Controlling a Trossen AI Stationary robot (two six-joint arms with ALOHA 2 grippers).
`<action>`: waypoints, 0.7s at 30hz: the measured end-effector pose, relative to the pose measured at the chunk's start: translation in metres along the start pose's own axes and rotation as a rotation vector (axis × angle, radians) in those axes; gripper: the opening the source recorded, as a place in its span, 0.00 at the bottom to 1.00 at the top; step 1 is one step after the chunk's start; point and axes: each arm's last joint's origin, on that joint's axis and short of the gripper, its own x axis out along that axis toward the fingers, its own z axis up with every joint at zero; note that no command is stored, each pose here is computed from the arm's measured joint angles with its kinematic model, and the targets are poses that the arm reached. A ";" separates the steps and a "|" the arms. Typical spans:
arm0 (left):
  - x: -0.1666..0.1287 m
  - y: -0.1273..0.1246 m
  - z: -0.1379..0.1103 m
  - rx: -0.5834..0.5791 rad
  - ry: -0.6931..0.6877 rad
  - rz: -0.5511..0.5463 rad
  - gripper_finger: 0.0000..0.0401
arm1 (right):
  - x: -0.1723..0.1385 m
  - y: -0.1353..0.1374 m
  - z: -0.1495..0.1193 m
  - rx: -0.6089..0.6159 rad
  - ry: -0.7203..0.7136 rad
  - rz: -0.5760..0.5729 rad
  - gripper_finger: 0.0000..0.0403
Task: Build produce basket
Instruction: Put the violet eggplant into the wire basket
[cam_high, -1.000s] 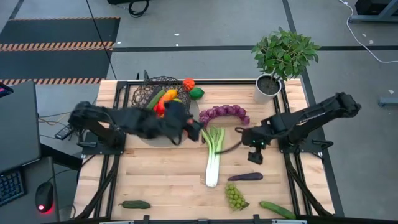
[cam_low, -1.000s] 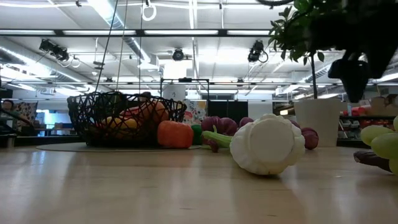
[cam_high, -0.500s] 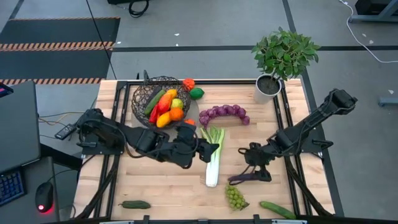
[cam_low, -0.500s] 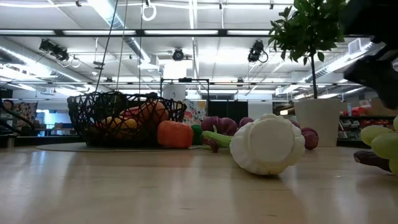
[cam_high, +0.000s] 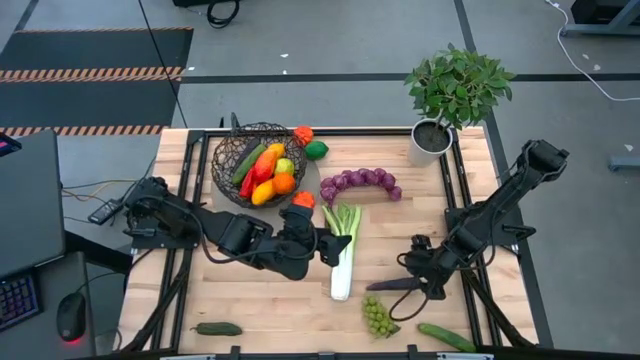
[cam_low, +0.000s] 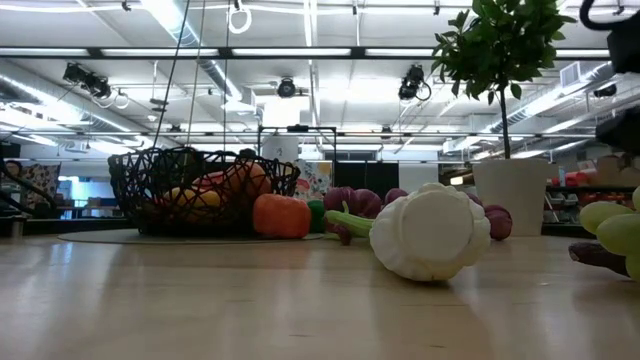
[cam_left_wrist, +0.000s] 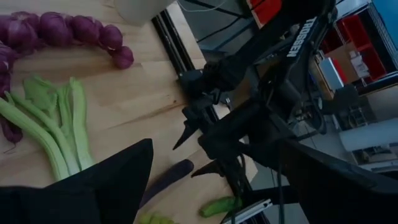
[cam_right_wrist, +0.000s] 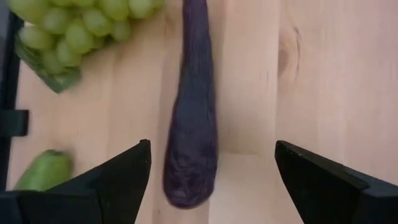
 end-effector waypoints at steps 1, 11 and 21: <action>0.001 0.000 0.001 -0.002 -0.002 0.001 0.89 | 0.003 -0.001 -0.002 0.001 0.001 0.009 0.86; 0.004 0.001 0.005 0.018 -0.011 0.009 0.89 | 0.016 -0.003 -0.011 0.046 -0.063 0.093 0.78; 0.009 0.001 0.012 0.003 -0.028 0.009 0.89 | 0.044 -0.004 -0.018 0.060 0.009 -0.019 0.69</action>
